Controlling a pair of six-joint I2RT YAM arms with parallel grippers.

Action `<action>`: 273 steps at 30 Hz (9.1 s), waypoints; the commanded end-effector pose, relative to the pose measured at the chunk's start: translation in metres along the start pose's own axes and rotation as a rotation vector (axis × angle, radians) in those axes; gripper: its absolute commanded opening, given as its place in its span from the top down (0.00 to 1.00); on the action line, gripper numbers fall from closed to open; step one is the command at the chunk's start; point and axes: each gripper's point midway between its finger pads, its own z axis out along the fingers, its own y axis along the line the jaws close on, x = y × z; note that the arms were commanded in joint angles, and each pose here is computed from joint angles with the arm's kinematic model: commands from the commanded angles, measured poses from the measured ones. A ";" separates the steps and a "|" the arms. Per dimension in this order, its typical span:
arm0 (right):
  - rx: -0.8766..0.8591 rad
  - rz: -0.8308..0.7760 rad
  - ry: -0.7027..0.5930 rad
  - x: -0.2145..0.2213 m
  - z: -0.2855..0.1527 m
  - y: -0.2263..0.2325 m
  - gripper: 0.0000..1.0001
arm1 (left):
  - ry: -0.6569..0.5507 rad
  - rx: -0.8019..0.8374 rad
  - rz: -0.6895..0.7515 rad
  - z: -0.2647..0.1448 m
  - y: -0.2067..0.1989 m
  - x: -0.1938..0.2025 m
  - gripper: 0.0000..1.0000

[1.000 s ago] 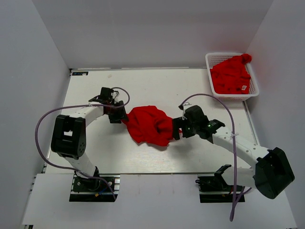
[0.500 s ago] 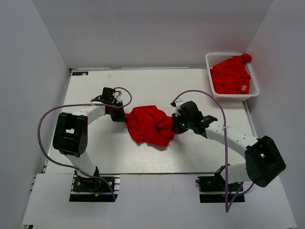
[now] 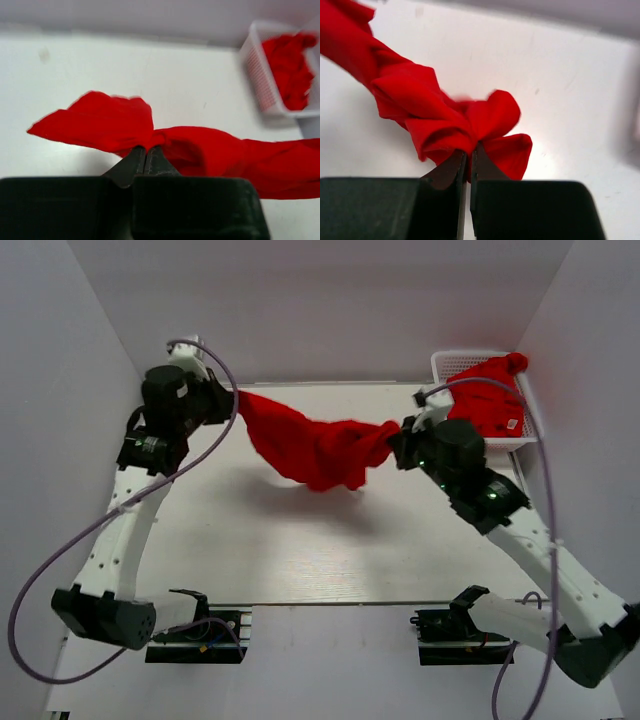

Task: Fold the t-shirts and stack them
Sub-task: Flatten out the tshirt

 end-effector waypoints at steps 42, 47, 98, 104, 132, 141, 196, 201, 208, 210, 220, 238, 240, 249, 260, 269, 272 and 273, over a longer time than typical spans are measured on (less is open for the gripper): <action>0.299 -0.173 -0.328 -0.153 -0.043 -0.049 1.00 | -0.363 -0.289 0.160 -0.050 0.020 -0.145 1.00; 0.332 -0.051 0.030 0.023 0.004 -0.072 1.00 | -0.159 -0.064 -0.005 -0.031 0.015 -0.001 1.00; 0.381 0.366 0.650 0.226 0.104 -0.106 0.10 | 0.783 -0.454 -0.242 -0.006 0.120 0.327 0.00; 0.362 0.317 0.668 0.217 0.145 -0.140 0.10 | 0.872 -0.355 -0.323 -0.037 0.095 0.350 0.00; 0.191 0.193 0.409 0.098 0.054 -0.105 0.10 | 0.726 -0.416 -0.261 -0.043 0.094 0.299 0.08; 0.154 0.214 0.408 0.107 0.010 -0.086 0.10 | 0.775 -0.485 -0.255 -0.044 0.113 0.334 0.37; 0.089 0.423 0.392 0.193 0.090 0.146 0.17 | 0.054 0.148 0.071 0.078 -0.079 0.000 1.00; 0.131 0.555 0.293 0.193 0.121 0.160 0.11 | 0.035 0.155 0.071 0.074 -0.083 -0.010 1.00; 0.240 0.682 0.255 0.212 0.150 0.160 0.13 | 0.038 0.164 0.080 0.075 -0.084 -0.008 1.00; 0.280 0.720 0.222 0.210 0.155 0.153 0.15 | 0.038 0.164 0.080 0.075 -0.084 -0.008 1.00; 0.522 0.752 0.225 0.248 0.158 0.115 0.31 | 0.042 0.173 0.070 0.074 -0.084 -0.002 1.00; 0.461 0.144 0.296 0.179 0.023 0.017 1.00 | -0.150 0.029 0.132 0.033 -0.069 -0.077 1.00; 0.491 0.093 0.298 0.156 -0.007 -0.002 1.00 | -0.200 0.010 0.151 0.022 -0.068 -0.094 1.00; 0.451 -0.044 -0.058 -0.029 -0.085 -0.033 1.00 | -0.464 -0.029 0.209 -0.040 -0.084 -0.194 1.00; 0.225 -0.389 -0.389 -0.247 -0.174 0.000 1.00 | -0.908 0.041 0.298 -0.214 -0.113 -0.287 1.00; -0.078 -0.503 -0.673 -0.270 -0.253 0.024 1.00 | -1.123 0.137 0.371 -0.347 -0.123 -0.290 1.00; -0.161 -0.487 -0.690 -0.261 -0.268 0.030 1.00 | -1.162 0.183 0.390 -0.371 -0.129 -0.287 1.00; -0.179 -0.497 -0.675 -0.256 -0.268 0.032 1.00 | -1.186 0.210 0.388 -0.386 -0.132 -0.286 1.00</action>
